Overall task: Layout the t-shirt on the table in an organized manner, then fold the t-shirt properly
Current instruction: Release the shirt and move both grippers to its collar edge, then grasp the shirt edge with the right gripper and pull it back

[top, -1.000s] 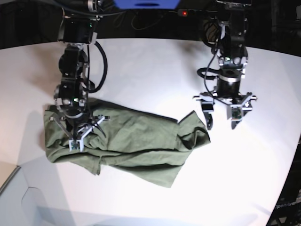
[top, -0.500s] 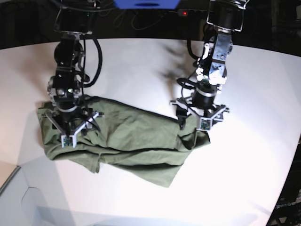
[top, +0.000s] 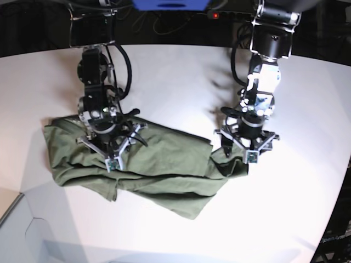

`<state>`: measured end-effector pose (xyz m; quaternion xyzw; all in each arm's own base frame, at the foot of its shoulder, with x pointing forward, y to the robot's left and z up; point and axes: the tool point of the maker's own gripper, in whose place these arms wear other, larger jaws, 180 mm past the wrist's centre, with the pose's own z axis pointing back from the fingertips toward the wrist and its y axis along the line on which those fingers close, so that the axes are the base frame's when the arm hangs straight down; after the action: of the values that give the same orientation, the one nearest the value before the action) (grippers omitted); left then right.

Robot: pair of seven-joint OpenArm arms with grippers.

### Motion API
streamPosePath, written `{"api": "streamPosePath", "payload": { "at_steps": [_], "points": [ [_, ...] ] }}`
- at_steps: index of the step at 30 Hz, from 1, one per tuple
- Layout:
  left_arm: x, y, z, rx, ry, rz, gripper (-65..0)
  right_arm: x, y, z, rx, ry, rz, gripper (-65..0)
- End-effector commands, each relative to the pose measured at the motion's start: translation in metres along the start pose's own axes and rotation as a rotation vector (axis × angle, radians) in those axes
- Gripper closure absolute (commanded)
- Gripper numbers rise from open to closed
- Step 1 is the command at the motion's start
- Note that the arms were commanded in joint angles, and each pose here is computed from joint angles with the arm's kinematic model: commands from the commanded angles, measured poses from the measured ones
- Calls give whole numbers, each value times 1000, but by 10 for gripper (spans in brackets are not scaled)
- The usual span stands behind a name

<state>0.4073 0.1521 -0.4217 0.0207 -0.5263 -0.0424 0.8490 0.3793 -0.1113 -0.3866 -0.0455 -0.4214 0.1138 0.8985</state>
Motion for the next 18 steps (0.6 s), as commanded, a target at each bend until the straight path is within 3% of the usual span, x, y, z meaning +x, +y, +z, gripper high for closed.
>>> {"api": "streamPosePath", "payload": {
  "at_steps": [1, 10, 18],
  "points": [
    [17, 15, -4, 34, -38, 2, -429, 20, -3, -1, -4, -53, 1, -306],
    [31, 92, -1, 192, -65, 71, -429, -17, 22, -12, 48, 48, -5, -303],
    [53, 123, 1, 232, -104, 22, -429, -47, 63, 44, 134, 12, 124, -303]
  ]
}}
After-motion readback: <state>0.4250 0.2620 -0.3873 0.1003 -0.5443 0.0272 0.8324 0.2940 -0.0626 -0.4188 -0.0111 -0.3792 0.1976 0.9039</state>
